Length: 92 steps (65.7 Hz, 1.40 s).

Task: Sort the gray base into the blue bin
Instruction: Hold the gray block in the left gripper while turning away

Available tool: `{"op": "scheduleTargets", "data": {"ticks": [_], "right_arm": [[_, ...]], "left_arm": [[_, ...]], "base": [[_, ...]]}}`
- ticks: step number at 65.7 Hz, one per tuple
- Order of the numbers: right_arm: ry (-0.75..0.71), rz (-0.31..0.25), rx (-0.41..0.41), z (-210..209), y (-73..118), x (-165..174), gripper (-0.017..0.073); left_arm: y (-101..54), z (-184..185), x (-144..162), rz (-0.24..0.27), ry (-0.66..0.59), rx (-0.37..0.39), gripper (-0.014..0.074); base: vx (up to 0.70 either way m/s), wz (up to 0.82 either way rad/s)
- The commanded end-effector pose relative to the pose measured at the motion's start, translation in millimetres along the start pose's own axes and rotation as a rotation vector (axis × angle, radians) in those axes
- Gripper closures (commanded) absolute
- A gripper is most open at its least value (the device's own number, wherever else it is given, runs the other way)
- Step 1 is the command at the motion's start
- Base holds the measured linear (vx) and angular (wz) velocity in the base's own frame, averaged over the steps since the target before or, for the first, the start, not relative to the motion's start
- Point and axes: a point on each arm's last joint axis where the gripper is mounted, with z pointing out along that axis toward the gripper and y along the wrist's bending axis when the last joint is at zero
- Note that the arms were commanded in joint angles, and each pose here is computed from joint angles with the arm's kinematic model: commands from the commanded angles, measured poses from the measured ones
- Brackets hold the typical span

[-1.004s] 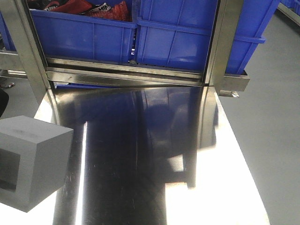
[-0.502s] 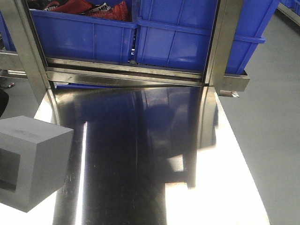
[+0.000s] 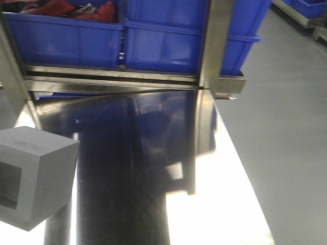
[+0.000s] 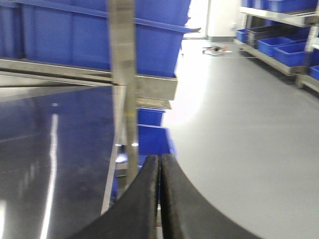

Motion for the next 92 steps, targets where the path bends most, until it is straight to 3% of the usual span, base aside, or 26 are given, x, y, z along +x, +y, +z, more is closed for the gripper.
{"op": "scheduleTargets", "data": {"ticks": [1, 92], "right_arm": [[-0.071, -0.011, 0.003, -0.1, 0.0, -2.5, 0.0568], [-0.071, -0.011, 0.003, -0.1, 0.0, -2.5, 0.0568]], "left_arm": [[-1.4, -1.6, -18.8, -0.013, -0.128, 0.007, 0.0599], [-1.4, -1.6, -18.8, -0.013, -0.128, 0.007, 0.0599]], "base": [[-0.06, -0.41], [-0.08, -0.62]]}}
